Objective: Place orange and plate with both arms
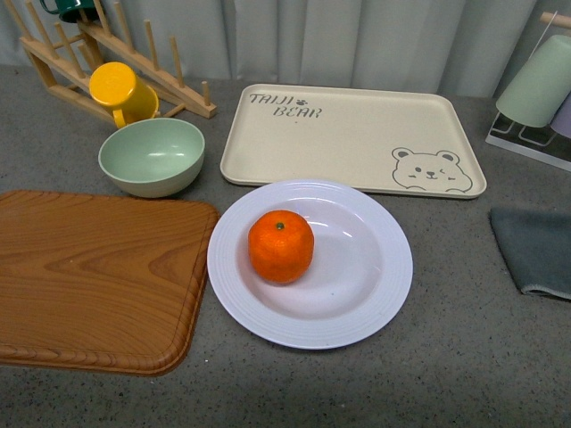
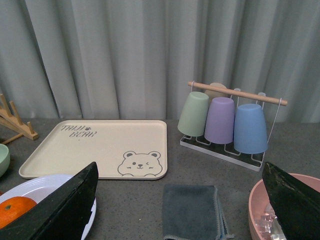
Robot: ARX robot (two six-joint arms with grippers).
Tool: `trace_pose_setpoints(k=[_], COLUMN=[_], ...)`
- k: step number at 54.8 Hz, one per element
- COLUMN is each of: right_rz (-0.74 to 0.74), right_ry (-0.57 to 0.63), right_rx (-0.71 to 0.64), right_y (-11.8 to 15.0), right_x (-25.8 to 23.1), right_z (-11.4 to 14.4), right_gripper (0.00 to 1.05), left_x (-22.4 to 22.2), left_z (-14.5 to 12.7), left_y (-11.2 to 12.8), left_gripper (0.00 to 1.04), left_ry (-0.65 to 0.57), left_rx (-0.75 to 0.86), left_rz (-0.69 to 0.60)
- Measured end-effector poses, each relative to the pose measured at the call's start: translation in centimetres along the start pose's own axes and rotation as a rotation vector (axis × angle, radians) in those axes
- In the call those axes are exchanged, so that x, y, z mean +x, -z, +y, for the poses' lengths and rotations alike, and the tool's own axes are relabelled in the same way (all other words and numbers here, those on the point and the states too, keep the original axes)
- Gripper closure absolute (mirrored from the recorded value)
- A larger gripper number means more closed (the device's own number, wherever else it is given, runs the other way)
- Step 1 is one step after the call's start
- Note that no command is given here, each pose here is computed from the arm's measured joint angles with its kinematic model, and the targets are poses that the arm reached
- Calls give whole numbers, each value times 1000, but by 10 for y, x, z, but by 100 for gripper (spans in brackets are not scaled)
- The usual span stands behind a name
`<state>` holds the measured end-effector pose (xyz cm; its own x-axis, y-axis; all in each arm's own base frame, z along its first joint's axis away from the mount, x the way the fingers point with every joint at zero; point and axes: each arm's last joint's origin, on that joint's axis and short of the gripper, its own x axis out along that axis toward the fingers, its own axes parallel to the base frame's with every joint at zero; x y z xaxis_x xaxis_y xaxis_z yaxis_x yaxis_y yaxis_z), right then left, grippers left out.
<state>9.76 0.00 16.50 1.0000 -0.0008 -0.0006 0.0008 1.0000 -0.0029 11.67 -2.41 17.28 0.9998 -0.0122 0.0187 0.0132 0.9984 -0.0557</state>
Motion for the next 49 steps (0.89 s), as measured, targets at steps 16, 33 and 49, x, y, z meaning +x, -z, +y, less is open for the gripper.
trace_pose_setpoints(k=[16, 33, 49], right_rz=[0, 0, 0], right_ry=[-1, 0, -2], right_rx=[0, 0, 0], right_y=[0, 0, 0], right_x=[0, 0, 0], right_z=[0, 0, 0], right_gripper=[9, 9, 9], left_x=[-6, -19, -20], left_z=[12, 24, 24], left_y=[-1, 2, 1], left_gripper=[101, 101, 101], left_ry=[-3, -8, -10], left_rx=[39, 48, 48], left_rz=[-3, 13, 3])
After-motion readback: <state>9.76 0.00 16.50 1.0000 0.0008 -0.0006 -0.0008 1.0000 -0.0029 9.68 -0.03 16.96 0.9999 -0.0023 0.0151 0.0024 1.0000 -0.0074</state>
